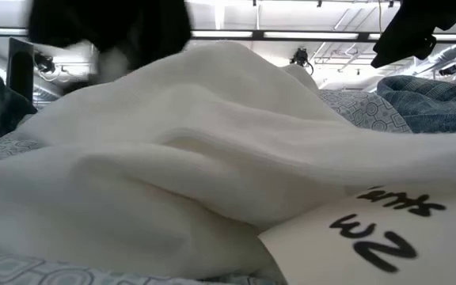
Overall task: Sort clothes
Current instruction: Put the bottom black boxers into the laundry organizer
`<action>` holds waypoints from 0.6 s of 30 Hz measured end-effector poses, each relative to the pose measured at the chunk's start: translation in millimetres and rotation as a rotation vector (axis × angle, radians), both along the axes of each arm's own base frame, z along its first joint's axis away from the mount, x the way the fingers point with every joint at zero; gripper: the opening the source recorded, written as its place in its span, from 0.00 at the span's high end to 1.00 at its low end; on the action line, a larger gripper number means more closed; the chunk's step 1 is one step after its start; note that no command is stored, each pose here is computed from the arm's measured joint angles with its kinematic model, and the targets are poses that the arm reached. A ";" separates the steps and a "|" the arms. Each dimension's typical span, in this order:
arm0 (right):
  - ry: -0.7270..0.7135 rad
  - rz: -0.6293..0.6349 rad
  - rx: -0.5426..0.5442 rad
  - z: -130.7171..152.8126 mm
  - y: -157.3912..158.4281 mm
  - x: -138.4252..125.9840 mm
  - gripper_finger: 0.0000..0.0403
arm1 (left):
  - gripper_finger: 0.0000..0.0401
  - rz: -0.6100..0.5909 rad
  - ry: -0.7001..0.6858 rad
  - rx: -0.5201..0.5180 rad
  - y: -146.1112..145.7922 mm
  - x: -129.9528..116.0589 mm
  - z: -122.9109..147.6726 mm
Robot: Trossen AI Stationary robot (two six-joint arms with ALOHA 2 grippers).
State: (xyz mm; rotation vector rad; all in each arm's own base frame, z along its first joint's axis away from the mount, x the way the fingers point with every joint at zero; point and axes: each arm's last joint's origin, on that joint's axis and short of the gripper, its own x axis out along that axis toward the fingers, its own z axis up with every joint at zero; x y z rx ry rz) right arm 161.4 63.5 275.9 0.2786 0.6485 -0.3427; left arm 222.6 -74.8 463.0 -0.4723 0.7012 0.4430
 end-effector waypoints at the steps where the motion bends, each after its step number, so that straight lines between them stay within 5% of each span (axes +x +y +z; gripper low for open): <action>1: 0.000 0.000 0.000 0.0 0.0 0.0 0.52 | 1.00 -0.001 -0.020 0.024 6.9 -0.9 7.5; 12: 0.012 -0.031 -0.041 -11.4 -2.2 -0.5 0.52 | 1.00 0.160 -0.361 0.452 88.9 -6.1 87.1; 18: 0.023 -0.055 -0.046 -15.9 -6.3 0.4 0.52 | 1.00 0.248 -0.452 0.605 124.6 -6.7 105.9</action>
